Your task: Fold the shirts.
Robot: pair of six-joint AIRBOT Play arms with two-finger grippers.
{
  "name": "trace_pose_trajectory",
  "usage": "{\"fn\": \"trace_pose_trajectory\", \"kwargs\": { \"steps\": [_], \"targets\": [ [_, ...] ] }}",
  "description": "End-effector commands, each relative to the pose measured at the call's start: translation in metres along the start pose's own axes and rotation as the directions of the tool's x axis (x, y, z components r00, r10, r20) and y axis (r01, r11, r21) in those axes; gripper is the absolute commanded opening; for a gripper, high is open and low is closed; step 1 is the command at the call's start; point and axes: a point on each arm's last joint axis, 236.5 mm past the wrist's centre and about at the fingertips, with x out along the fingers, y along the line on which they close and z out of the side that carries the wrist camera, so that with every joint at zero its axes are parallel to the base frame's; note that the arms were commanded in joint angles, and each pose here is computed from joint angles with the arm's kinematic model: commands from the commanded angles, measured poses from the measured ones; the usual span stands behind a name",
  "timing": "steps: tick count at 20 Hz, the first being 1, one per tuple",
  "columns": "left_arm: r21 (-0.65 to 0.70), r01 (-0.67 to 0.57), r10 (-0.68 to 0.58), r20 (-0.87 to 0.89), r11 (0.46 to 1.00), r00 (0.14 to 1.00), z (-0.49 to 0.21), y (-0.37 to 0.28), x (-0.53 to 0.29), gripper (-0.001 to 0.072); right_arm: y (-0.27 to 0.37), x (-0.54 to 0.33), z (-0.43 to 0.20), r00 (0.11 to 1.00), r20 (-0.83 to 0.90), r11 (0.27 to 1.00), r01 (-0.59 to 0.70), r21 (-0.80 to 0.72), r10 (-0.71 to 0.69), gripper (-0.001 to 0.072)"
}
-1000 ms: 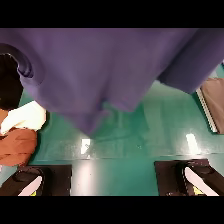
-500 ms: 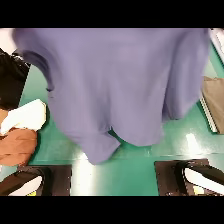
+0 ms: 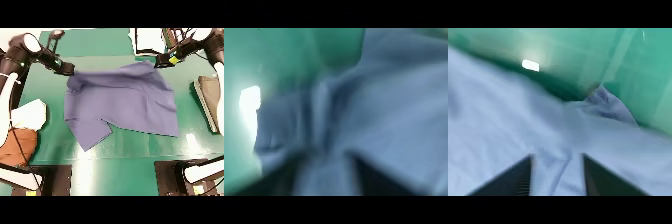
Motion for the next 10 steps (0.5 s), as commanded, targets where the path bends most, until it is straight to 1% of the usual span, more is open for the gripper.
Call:
{"fn": "trace_pose_trajectory", "kwargs": {
  "steps": [1,3,5,8,10],
  "targets": [
    [-0.022,0.007,-0.007,-0.041,1.000,0.999,-0.008,0.005,0.020,0.0549,-0.001,0.021,0.007,0.999,-0.024,1.000,-0.020,0.004,0.020,0.0390],
    [-0.048,0.007,-0.012,-0.101,0.999,0.995,-0.021,0.016,0.007,0.0549,-0.006,0.006,0.008,1.000,-0.023,1.000,-0.016,0.005,0.016,0.0389],
    [-0.087,0.001,-0.014,-0.144,0.996,0.989,-0.036,0.031,-0.011,0.0549,-0.017,-0.010,-0.012,0.998,-0.066,1.000,-0.011,0.005,0.012,0.0389],
    [-0.151,0.002,-0.022,-0.131,0.989,0.991,-0.058,0.043,-0.034,0.0550,-0.046,-0.024,-0.074,0.990,-0.144,0.996,0.011,0.092,0.002,0.0388],
    [-0.185,-0.010,-0.019,-0.152,0.983,0.988,-0.090,0.045,-0.038,0.0550,-0.068,-0.028,-0.133,0.978,-0.207,0.979,0.036,0.201,0.006,0.0389]
  ]
}}
